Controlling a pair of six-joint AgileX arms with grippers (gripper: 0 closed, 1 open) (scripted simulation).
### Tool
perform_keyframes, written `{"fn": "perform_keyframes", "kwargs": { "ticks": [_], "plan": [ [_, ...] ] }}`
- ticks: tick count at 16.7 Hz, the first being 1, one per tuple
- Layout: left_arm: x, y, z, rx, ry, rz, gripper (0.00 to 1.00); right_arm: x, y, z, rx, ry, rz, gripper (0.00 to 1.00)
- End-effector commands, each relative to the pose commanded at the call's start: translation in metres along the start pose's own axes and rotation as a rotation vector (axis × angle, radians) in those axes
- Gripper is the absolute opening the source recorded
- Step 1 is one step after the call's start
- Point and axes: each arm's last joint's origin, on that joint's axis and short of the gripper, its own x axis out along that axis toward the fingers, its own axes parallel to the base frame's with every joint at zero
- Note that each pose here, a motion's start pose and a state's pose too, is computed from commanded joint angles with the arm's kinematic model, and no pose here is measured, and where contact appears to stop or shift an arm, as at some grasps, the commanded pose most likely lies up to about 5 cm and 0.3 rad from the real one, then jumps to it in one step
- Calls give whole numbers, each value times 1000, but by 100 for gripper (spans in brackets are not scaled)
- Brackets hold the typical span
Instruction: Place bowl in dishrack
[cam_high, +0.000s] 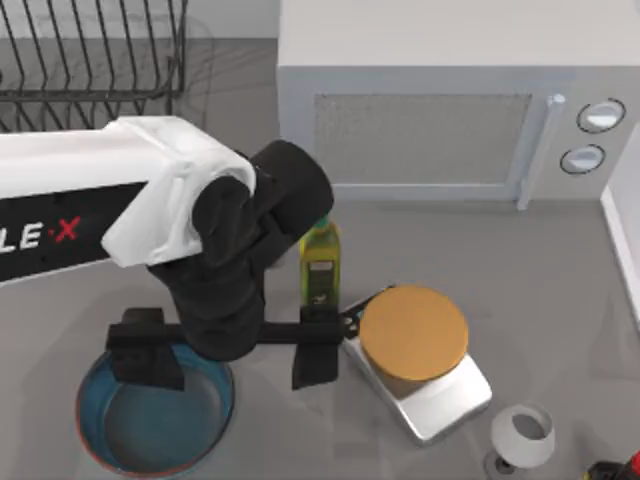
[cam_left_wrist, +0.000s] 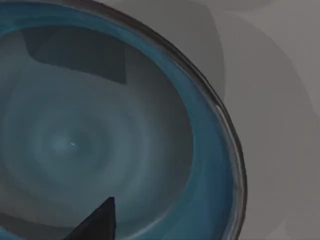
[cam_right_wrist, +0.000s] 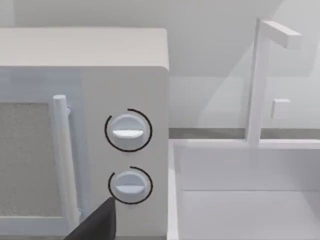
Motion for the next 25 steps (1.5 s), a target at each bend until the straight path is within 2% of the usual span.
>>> {"fn": "perform_keyframes", "kwargs": {
  "ticks": [4,9,22,25],
  "plan": [
    [39,2,-3,0,3,3,100,0,0,0,0,0,0,100],
    [44,3,-4,0,6,6,100,0,0,0,0,0,0,100],
    [44,3,-4,0,6,6,2,0,0,0,0,0,0,100],
    [44,3,-4,0,6,6,0,0,0,0,0,0,0,100]
  ]
}}
